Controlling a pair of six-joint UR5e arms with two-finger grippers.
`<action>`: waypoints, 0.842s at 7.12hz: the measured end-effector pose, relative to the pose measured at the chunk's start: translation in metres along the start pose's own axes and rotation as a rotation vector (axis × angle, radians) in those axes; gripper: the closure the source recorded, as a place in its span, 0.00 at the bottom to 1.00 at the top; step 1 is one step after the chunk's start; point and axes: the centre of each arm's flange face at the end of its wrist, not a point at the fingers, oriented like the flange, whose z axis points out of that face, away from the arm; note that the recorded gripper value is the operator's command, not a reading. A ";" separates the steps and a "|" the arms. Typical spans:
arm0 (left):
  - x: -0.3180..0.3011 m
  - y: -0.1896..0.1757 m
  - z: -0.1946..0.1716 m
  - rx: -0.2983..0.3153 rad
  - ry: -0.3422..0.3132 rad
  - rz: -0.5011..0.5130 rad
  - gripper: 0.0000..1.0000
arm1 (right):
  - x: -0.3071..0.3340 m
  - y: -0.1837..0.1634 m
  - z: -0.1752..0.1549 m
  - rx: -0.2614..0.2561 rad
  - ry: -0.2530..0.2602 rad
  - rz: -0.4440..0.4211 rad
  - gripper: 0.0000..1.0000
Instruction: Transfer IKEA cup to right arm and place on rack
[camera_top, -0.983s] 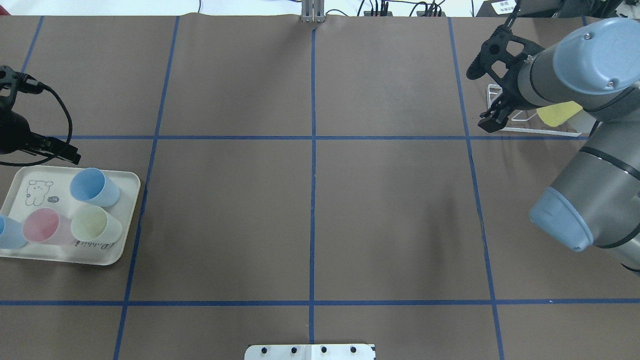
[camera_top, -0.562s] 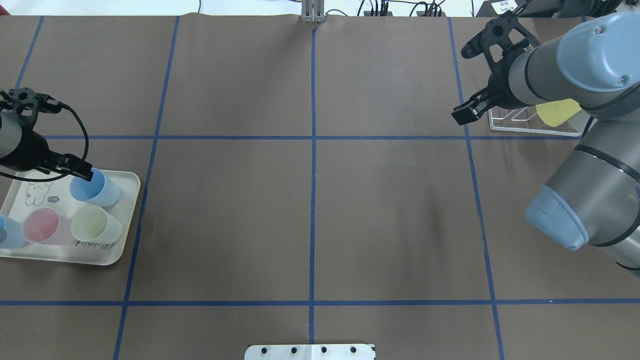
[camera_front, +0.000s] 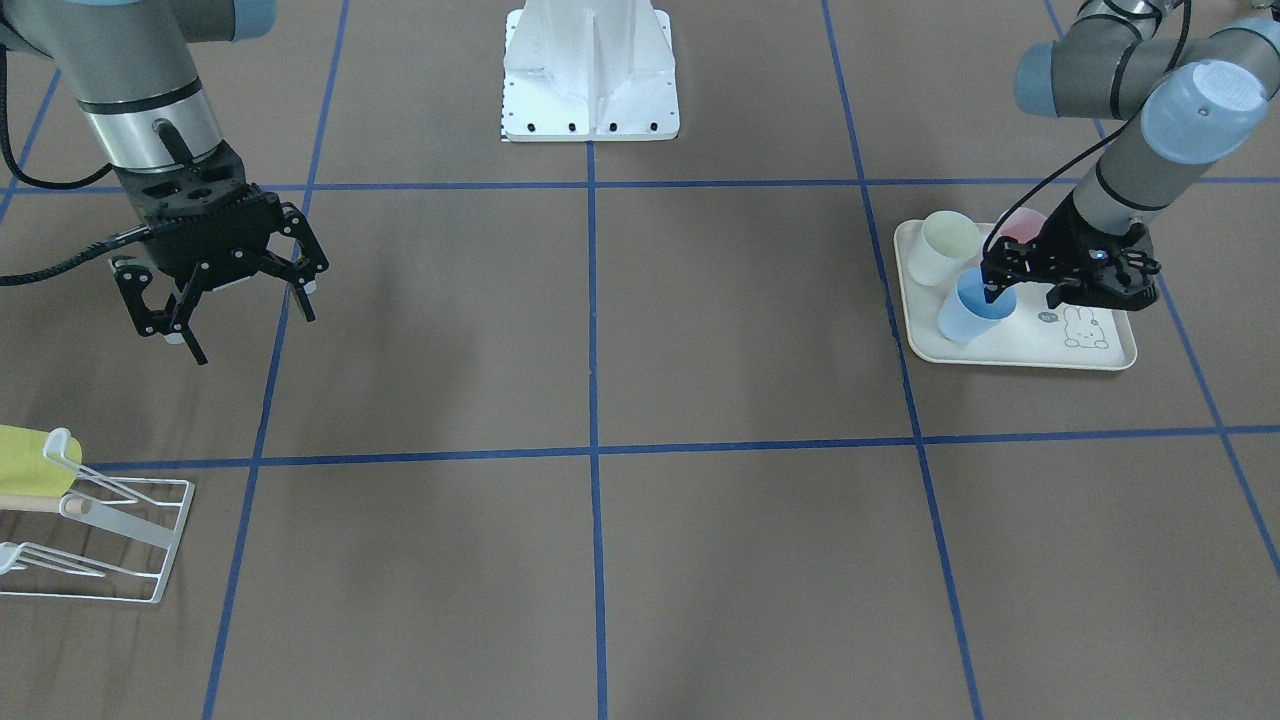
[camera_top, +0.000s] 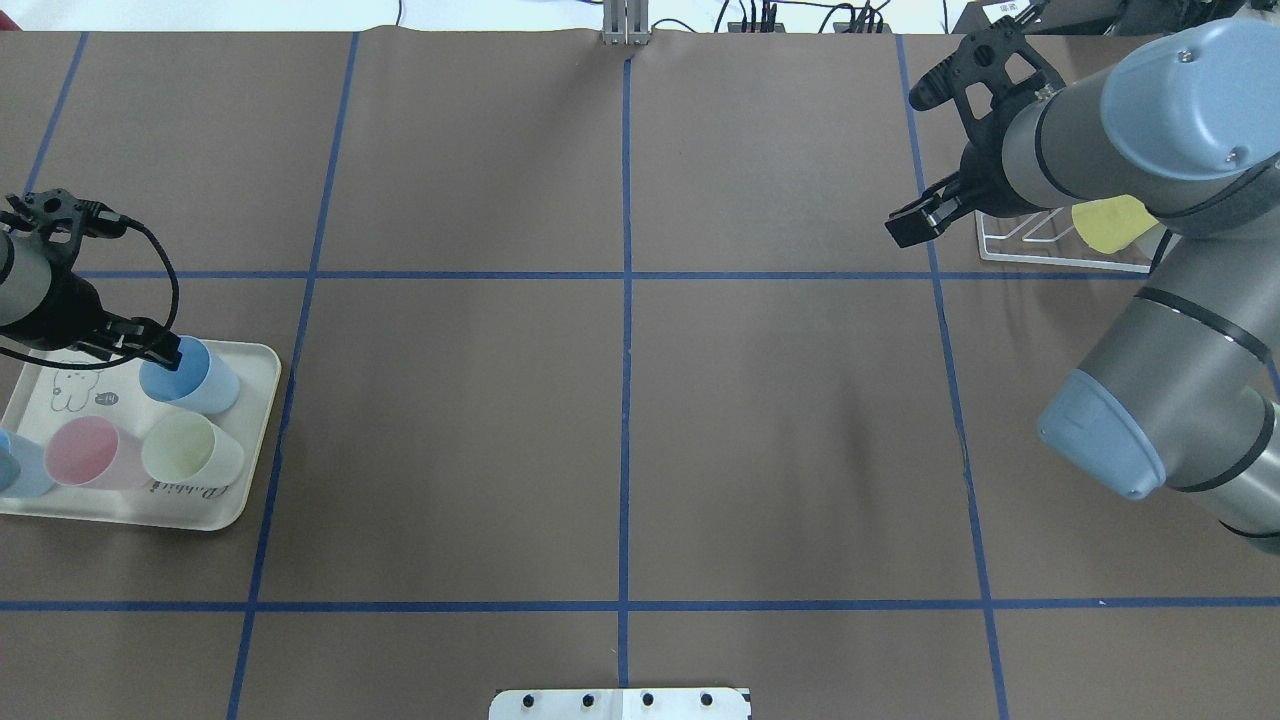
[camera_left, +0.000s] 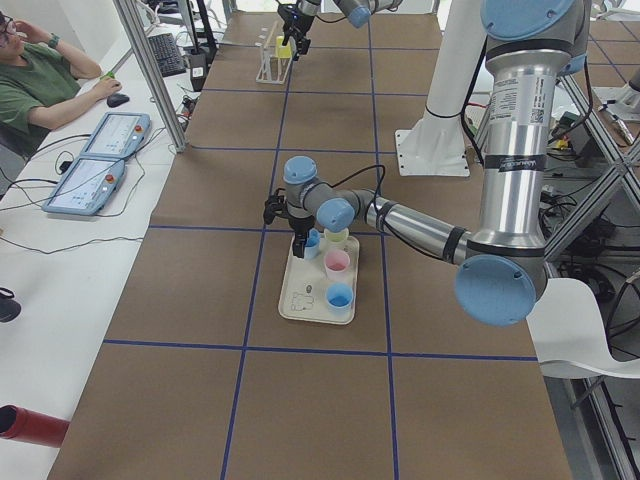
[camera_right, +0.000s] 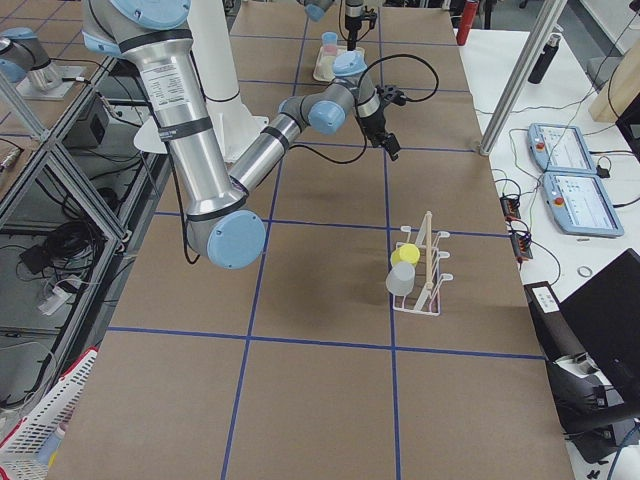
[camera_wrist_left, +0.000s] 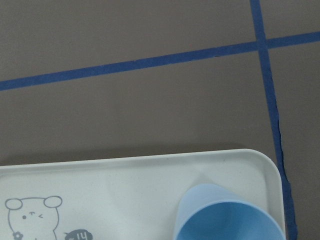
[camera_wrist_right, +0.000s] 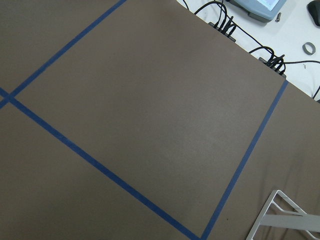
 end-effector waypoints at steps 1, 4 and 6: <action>0.000 0.000 0.000 -0.002 0.004 0.000 0.92 | -0.001 0.000 0.000 -0.001 -0.001 -0.001 0.01; 0.005 -0.001 -0.003 -0.003 0.016 0.004 1.00 | -0.003 0.000 0.001 0.000 -0.003 -0.004 0.01; 0.007 -0.001 -0.002 -0.022 0.036 0.003 1.00 | -0.003 0.000 0.001 0.000 -0.003 -0.005 0.01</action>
